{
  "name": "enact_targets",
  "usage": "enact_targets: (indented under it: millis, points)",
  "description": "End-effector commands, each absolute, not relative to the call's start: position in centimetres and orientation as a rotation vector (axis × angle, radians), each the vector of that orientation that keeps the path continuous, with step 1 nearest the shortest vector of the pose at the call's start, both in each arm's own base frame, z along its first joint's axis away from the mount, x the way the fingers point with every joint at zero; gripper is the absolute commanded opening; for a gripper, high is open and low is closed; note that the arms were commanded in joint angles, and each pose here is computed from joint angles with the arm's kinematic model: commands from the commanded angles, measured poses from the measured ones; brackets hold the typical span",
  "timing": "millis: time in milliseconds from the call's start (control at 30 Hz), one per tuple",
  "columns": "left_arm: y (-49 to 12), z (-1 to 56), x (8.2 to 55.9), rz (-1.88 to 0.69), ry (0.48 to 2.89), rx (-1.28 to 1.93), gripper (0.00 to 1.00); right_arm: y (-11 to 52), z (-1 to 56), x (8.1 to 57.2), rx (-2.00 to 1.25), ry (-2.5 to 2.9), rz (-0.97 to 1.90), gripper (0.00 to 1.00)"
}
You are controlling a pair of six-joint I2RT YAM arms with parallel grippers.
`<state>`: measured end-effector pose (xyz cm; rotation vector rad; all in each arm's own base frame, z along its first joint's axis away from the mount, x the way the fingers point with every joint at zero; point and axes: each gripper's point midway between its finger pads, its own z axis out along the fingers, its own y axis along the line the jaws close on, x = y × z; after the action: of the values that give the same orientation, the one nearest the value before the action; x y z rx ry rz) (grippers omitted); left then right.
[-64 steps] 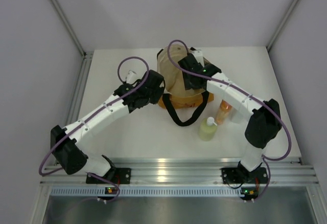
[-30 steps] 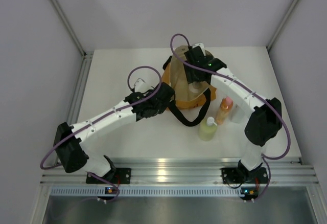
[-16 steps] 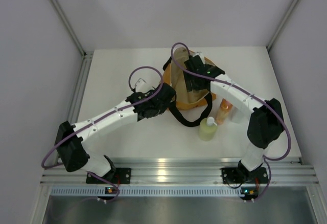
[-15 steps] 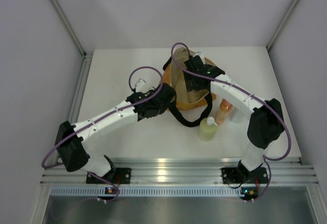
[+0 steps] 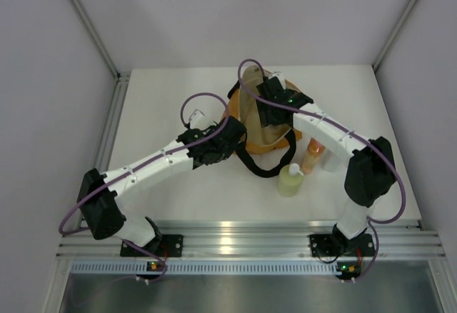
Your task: Take the personal care products out of the canvas bag
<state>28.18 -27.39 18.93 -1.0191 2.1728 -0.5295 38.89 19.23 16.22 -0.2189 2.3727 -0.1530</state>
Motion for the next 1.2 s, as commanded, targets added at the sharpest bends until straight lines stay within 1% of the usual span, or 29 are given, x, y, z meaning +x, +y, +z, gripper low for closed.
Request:
enact_targets:
  millis: [0, 100, 267, 600, 800, 833, 900, 1000, 1067, 1100, 1167]
  points:
    - [-27.5, 19.2, 28.4, -0.522, 2.162, -1.002, 0.0, 19.3, 17.8, 39.5, -0.225, 2.337, -0.169, 0.72]
    - [-27.7, 19.1, 28.5, -0.517, 2.171, -0.994, 0.0, 19.2, 17.9, 39.6, -0.257, 2.333, -0.181, 0.73]
    - [-27.5, 19.0, 28.4, -0.511, 2.169, -0.991, 0.0, 19.9, 18.1, 39.0, -0.326, 2.319, -0.131, 0.78]
    - [-27.6, 18.4, 28.4, -0.49, 2.183, -0.978, 0.0, 20.6, 16.9, 38.4, -0.438, 2.34, -0.096, 0.82]
    - [-27.5, 18.1, 28.4, -0.479, 2.191, -0.97, 0.0, 21.2, 16.1, 38.4, -0.424, 2.351, -0.074, 0.71]
    - [-27.5, 18.1, 28.4, -0.478, 2.19, -0.968, 0.0, 21.3, 16.1, 38.5, -0.423, 2.349, -0.074, 0.66]
    - [-27.4, 18.0, 28.3, -0.475, 2.193, -0.968, 0.0, 21.3, 16.2, 38.8, -0.418, 2.346, -0.083, 0.63]
    - [-27.5, 18.1, 28.4, -0.476, 2.191, -0.965, 0.0, 21.2, 16.6, 39.1, -0.406, 2.334, -0.09, 0.62]
    - [-27.5, 18.1, 28.4, -0.48, 2.191, -0.966, 0.0, 21.3, 16.4, 39.2, -0.41, 2.336, -0.095, 0.56]
    - [-27.6, 18.0, 28.4, -0.475, 2.194, -0.966, 0.0, 21.2, 16.5, 39.3, -0.411, 2.334, -0.098, 0.51]
    - [-27.6, 18.0, 28.4, -0.476, 2.196, -0.962, 0.0, 21.1, 16.3, 39.4, -0.414, 2.337, -0.103, 0.47]
